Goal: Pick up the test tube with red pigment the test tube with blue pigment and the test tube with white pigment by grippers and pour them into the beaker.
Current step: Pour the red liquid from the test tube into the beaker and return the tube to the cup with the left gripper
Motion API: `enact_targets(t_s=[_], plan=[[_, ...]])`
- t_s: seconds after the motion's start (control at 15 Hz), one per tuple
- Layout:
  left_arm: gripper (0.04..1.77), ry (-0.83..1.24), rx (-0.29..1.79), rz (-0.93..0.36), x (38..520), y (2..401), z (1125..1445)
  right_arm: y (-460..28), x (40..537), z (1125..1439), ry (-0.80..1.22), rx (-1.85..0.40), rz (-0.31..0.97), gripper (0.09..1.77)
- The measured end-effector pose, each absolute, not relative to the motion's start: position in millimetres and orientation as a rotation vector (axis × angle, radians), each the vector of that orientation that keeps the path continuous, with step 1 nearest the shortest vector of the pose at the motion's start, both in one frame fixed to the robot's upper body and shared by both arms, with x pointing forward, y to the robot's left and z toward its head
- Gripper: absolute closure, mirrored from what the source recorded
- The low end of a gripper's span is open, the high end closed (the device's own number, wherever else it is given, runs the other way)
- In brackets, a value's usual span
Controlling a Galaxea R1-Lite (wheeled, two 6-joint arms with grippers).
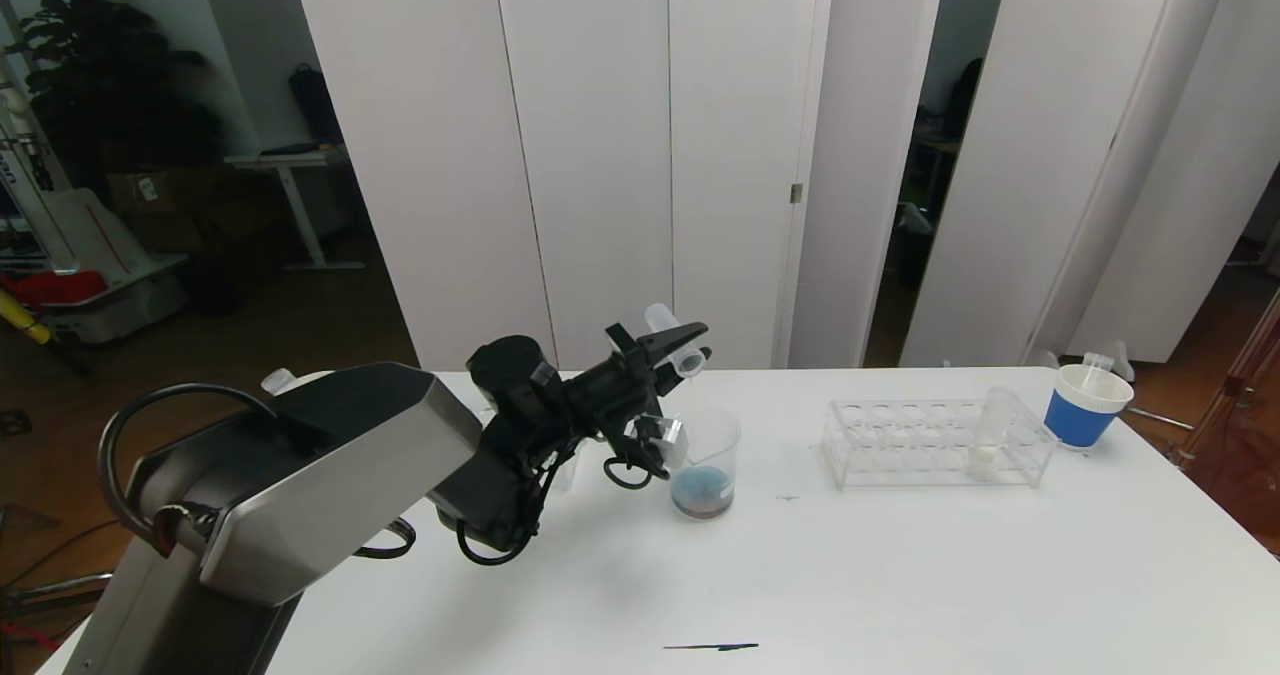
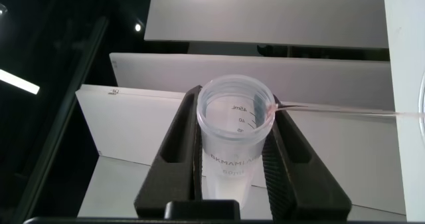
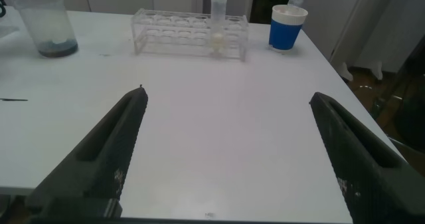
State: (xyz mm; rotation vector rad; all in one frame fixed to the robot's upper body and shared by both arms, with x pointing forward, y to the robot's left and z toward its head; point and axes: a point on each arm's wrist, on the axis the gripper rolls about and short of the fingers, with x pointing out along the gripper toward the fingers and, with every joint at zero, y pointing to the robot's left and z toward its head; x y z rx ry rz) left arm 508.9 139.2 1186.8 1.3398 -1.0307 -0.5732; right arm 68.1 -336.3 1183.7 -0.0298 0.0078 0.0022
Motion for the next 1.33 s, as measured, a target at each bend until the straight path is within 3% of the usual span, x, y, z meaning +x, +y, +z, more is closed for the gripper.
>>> enact_targets(t_s=[0.53, 0.8, 1.2, 1.33], plan=[[1.21, -1.015, 1.330, -0.569, 508, 143, 1190, -336, 68, 1184, 0.007, -0.030, 0.002, 0.11], [1.21, -0.967, 1.237, -0.583, 506, 151, 1209, -336, 68, 1184, 0.008, -0.030, 0.003, 0.11], [1.21, -0.608, 0.917, -0.802, 497, 161, 1250, -336, 68, 1184, 0.008, -0.030, 0.002, 0.11], [1.21, -0.447, 0.836, -0.817, 494, 169, 1264, -336, 68, 1184, 0.007, -0.030, 0.002, 0.11]])
